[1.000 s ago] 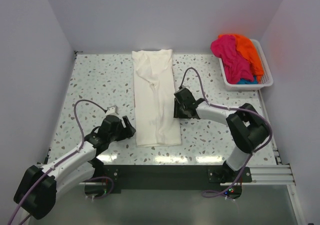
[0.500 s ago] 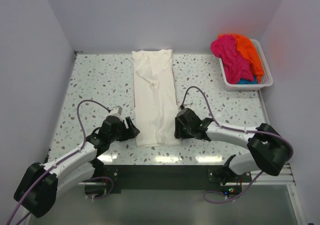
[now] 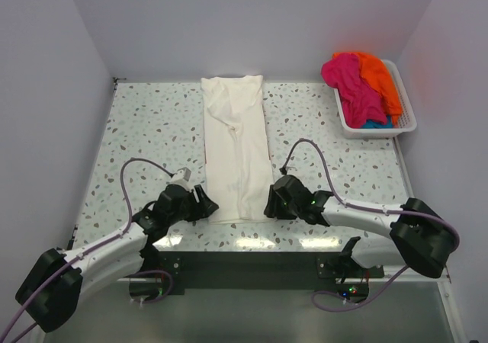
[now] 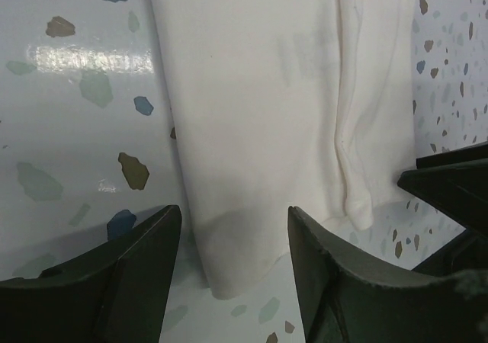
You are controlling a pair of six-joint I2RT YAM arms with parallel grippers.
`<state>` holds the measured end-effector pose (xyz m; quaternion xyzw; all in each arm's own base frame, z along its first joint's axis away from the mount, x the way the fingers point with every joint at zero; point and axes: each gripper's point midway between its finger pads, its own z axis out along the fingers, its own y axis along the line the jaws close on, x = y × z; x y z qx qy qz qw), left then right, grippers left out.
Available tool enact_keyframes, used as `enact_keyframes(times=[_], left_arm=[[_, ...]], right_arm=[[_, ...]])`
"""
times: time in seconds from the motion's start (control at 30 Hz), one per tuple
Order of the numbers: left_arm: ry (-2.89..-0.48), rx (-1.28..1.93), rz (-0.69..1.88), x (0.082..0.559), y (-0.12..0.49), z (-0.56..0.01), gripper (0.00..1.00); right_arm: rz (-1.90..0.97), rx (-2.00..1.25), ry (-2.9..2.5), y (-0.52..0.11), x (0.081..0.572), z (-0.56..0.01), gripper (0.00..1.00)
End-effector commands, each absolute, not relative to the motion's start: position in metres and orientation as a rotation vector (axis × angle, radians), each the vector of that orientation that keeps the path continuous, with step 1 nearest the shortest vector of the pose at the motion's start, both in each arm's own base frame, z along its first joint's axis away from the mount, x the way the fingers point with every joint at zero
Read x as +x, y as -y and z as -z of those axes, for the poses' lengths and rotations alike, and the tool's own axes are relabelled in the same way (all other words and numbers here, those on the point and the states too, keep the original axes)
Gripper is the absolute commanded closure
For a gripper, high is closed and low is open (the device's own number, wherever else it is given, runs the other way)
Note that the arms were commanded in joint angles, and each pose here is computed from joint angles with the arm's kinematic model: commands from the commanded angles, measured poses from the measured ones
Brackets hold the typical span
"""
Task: Fold and stack the t-shirts
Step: Fold the tshirt
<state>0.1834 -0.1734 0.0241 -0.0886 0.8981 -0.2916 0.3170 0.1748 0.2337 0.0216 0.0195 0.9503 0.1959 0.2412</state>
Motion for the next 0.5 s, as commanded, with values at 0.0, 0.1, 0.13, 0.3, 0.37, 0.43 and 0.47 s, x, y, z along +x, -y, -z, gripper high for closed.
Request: enact_keyframes(times=[0.0, 0.1, 0.13, 0.3, 0.37, 0.43, 0.47], left_arm=[[-2.586, -0.257, 0.667, 0.136, 0.155, 0.022, 0.37], [-2.599, -0.268, 0.654, 0.131, 0.153, 0.023, 0.39], [-2.608, -0.270, 0.647, 0.128, 0.152, 0.024, 0.41], [-2.619, -0.324, 0.661, 0.121, 0.152, 0.023, 0.48], [-2.636, -0.356, 0.659, 0.118, 0.153, 0.024, 0.51], [-2.634, -0.390, 0.622, 0.120, 0.150, 0.025, 0.52], [-2.637, -0.395, 0.614, 0.120, 0.150, 0.026, 0.54]], right_arm=[[-0.418, 0.083, -2.686, -0.206, 0.153, 0.000, 0.50], [-0.422, 0.092, -2.696, -0.201, 0.147, 0.003, 0.50], [-0.427, 0.093, -2.697, -0.200, 0.146, 0.003, 0.50], [-0.441, 0.106, -2.721, -0.195, 0.136, 0.005, 0.51], [-0.440, 0.109, -2.720, -0.193, 0.135, 0.004, 0.51], [-0.440, 0.104, -2.716, -0.194, 0.136, 0.002, 0.51], [-0.443, 0.106, -2.711, -0.194, 0.137, 0.001, 0.51]])
